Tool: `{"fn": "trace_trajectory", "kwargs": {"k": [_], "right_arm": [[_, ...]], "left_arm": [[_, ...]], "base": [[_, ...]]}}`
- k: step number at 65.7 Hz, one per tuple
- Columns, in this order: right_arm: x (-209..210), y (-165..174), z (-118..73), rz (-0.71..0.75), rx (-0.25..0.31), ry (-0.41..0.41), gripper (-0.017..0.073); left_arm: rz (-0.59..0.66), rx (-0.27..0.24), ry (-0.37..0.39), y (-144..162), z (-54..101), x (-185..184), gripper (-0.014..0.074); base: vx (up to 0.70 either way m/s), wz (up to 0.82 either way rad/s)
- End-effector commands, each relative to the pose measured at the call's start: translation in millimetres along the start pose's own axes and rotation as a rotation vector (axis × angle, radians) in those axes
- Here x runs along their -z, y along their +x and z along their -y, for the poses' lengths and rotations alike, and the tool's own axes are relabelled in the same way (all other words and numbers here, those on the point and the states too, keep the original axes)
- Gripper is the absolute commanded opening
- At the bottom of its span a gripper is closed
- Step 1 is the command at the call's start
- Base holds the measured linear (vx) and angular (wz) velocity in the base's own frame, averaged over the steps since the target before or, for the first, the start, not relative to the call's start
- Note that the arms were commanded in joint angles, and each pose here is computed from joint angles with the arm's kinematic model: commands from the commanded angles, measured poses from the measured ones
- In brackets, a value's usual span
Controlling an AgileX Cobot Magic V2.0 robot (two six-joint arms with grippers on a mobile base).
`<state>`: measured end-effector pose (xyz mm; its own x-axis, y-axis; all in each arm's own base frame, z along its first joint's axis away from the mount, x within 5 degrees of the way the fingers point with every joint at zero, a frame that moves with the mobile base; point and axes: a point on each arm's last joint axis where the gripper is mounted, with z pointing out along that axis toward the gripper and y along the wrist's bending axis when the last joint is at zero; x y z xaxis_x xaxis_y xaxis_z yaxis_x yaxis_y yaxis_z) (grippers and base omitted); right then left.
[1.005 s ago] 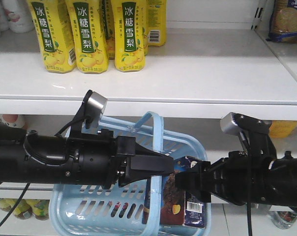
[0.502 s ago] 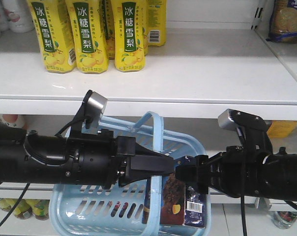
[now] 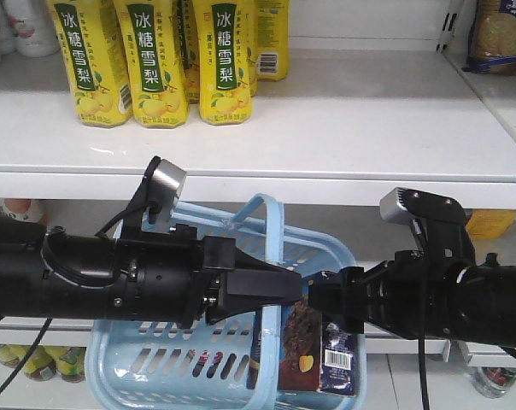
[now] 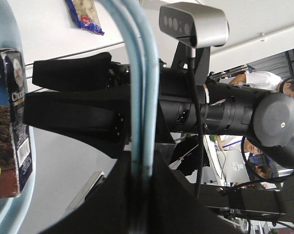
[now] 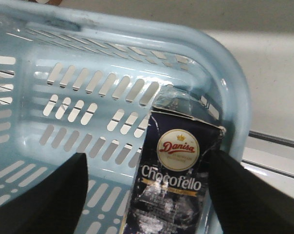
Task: Left arm holds basket, right arm returns cookies
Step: 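Lower the right gripper into the basket around the Chocofello box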
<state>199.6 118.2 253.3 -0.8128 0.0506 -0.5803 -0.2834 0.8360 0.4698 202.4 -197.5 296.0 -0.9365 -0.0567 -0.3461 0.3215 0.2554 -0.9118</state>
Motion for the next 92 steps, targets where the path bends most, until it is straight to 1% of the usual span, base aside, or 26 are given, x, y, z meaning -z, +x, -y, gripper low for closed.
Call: {"fn": "trace_trajectory", "kwargs": {"k": [1,27,42,46,52,58,61,71,80,92], "right_arm": [[3,-12,-3.9,0.068,0.007,-0.004,0.0486],[-6,-10,-0.7,0.027,-0.009,0.005,0.0486],[-14,-5,1.2,-0.034,-0.023,0.002,0.0486],[-16,-5,1.1,-0.046,-0.032,-0.005,0.0486],[-16,-4,-0.2,-0.048,-0.027,-0.019,0.0486],[-16,-5,-2.7,-0.045,-0.030,-0.047,0.0486],[-15,-5,-4.0,-0.046,-0.022,-0.061,0.0486],[-15,-5,-8.6,-0.048,-0.032,-0.112,0.0486],[-15,-5,-9.0,-0.049,-0.027,-0.116,0.0486],[-23,-1,-7.3,-0.091,-0.040,-0.118,0.0486]], "left_arm": [[0.045,0.000,0.141,-6,27.9,6,-0.0003],[0.045,0.000,0.141,-6,27.9,6,-0.0003],[0.045,0.000,0.141,-6,27.9,6,-0.0003],[0.045,0.000,0.141,-6,27.9,6,-0.0003],[0.045,0.000,0.141,-6,27.9,6,-0.0003],[0.045,0.000,0.141,-6,27.9,6,-0.0003],[0.045,0.000,0.141,-6,27.9,6,-0.0003],[0.045,0.000,0.141,-6,27.9,6,-0.0003],[0.045,0.000,0.141,-6,27.9,6,-0.0003],[0.045,0.000,0.141,-6,27.9,6,-0.0003]], "base": [[0.00,0.00],[0.00,0.00],[0.00,0.00],[0.00,0.00],[0.00,0.00],[0.00,0.00],[0.00,0.00],[0.00,0.00],[0.00,0.00],[0.00,0.00]]}}
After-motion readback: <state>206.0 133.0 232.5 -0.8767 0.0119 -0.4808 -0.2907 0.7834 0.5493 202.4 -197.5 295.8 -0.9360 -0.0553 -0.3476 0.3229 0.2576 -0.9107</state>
